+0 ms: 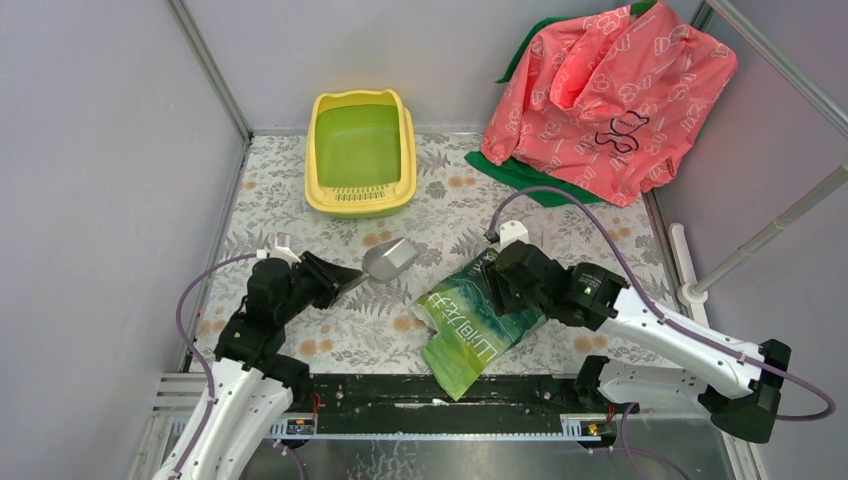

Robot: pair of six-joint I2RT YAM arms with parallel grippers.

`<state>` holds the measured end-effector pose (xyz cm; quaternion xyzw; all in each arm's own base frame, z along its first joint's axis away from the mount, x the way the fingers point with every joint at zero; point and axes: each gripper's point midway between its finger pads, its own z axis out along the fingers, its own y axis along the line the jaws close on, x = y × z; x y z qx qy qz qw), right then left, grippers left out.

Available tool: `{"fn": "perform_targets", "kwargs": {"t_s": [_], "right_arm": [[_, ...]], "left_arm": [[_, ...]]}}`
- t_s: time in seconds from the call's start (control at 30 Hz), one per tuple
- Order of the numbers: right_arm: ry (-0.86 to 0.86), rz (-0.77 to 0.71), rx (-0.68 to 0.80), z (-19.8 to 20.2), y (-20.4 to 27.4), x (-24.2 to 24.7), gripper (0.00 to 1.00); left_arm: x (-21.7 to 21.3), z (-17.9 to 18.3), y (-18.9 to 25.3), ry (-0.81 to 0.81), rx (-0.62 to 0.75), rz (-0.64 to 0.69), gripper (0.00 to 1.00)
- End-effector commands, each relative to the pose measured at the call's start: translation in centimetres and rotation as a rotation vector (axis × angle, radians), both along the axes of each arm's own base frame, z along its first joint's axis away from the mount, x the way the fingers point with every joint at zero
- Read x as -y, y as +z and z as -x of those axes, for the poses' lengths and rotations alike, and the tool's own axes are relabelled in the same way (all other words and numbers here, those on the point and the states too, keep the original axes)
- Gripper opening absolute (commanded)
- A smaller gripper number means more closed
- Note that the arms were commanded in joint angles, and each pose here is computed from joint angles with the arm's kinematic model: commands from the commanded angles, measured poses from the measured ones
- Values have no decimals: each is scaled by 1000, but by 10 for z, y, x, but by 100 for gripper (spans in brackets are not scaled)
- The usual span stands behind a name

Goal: Fill the litter box with clean litter

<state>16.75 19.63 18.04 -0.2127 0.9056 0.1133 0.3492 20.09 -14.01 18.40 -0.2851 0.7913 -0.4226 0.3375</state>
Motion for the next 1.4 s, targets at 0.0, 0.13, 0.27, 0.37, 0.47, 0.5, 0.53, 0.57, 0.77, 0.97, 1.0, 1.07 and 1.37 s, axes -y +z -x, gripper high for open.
{"fn": "perform_targets", "kwargs": {"t_s": [0.0, 0.13, 0.27, 0.37, 0.47, 0.5, 0.53, 0.57, 0.77, 0.97, 1.0, 1.07, 1.37], "right_arm": [[-45, 30, -100, 26, -7, 24, 57], [-120, -79, -137, 40, -3, 32, 75], [-214, -59, -292, 63, -26, 39, 81], [-263, -69, -327, 76, -52, 41, 84], [-326, -137, -346, 81, -75, 36, 77], [-355, -164, -344, 81, -82, 35, 77], [-383, -201, -342, 81, -88, 32, 78], [-393, -230, -327, 81, -92, 30, 78], [-437, -342, -282, 70, -112, 13, 77], [-467, -340, -218, 53, -116, 3, 77], [-473, -344, -203, 50, -114, 3, 77], [-496, -356, -162, 43, -109, 7, 78], [-556, -380, 29, 13, -75, 30, 74]], "left_arm": [[1, 2, -1, -27, 4, -9, 0], [2, -1, 2, -28, 12, -18, 0], [2, -4, 3, -30, 18, -23, 0], [5, -6, 1, -39, 17, -11, 0], [7, -10, -2, -46, 14, -7, 0], [8, -12, -4, -50, 12, -8, 0], [10, -14, -6, -55, 9, -6, 0], [12, -16, -9, -62, 4, -6, 0], [16, -29, -34, -77, -29, -28, 0], [24, -51, -48, -97, -26, -39, 0], [26, -55, -49, -102, -18, -35, 0], [30, -62, -52, -110, -15, -28, 0], [85, -81, -59, -221, 9, -3, 0]]}}
